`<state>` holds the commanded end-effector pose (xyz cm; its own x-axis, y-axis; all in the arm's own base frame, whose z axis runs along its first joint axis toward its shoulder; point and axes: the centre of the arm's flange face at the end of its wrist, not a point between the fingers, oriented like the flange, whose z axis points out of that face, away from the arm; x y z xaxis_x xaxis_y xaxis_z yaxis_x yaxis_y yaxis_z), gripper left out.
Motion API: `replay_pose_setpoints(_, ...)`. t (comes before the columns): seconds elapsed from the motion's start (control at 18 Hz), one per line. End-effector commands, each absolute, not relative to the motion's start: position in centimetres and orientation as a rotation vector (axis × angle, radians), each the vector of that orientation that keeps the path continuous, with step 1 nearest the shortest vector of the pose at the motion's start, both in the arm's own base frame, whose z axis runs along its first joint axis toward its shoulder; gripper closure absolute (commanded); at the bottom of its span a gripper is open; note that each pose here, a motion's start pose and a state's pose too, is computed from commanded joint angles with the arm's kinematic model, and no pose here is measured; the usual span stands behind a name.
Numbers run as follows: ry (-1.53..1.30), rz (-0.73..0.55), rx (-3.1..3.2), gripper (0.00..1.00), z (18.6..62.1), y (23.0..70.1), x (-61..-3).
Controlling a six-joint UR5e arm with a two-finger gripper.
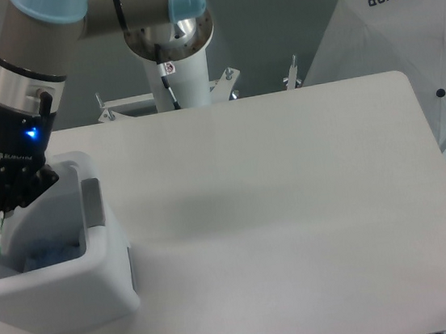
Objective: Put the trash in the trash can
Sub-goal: 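Lower the bag into the bin and open the gripper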
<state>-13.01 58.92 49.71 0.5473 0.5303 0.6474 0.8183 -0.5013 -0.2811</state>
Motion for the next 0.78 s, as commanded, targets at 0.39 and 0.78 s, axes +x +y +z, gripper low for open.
replay_pose_setpoints(0.39, -1.114, -0.605, -2.243, 1.0, 47.5, 60.7, -14.4)
replay_pose_setpoints(0.78, -1.115, -0.555, -2.255, 0.85, 47.1, 61.0, -14.5)
